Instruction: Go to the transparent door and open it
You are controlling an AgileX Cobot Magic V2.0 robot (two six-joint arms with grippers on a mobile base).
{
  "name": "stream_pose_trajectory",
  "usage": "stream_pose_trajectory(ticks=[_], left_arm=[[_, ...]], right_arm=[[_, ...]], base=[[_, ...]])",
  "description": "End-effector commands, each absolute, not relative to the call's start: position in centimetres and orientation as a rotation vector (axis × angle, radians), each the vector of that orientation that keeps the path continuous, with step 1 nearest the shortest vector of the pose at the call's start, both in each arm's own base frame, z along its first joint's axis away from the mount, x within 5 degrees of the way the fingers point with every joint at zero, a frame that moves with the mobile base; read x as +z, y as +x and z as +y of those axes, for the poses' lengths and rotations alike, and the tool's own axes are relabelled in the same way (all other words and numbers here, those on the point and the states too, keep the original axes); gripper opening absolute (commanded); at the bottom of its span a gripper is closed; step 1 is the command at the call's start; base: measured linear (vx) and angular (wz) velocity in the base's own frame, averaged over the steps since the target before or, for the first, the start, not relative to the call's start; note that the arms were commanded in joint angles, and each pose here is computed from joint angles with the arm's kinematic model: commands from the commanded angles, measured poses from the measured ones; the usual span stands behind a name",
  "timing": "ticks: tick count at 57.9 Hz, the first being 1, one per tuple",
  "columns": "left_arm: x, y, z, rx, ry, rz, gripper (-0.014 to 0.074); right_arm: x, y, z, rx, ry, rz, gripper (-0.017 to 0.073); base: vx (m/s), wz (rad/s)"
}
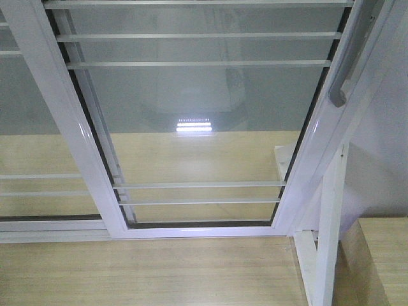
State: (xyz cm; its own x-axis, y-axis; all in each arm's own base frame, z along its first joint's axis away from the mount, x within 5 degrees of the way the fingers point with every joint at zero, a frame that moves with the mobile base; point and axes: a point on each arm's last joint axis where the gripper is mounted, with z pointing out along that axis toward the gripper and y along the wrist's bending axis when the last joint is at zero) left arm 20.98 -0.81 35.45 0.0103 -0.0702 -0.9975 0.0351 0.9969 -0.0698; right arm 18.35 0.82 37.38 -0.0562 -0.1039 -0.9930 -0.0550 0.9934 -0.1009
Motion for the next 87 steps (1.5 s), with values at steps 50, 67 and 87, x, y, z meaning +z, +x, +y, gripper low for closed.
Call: stream_pose_trajectory(ticks=[50,67,87], left_arm=[[37.0,20.7,-0.8,-0.092,-0.036,1.510,0.0524],[36.9,20.7,-0.8,-0.092,-0.035,1.528,0.0524],[36.8,20.7,-0.8,-0.092,-0.035,1.531,0.0524]], right_arm=[[38.3,18.6,0.1,-0.053,-0.077,1.628,0.0634],[35.5,23.1,-0.5,-0.111,-0.087,1.705,0.0541],[33.5,31.7,-0.9,-0.137,-0.069,1.715,0.0540]], base=[[0.00,0.00],[0.00,0.00],[0.00,0.00]])
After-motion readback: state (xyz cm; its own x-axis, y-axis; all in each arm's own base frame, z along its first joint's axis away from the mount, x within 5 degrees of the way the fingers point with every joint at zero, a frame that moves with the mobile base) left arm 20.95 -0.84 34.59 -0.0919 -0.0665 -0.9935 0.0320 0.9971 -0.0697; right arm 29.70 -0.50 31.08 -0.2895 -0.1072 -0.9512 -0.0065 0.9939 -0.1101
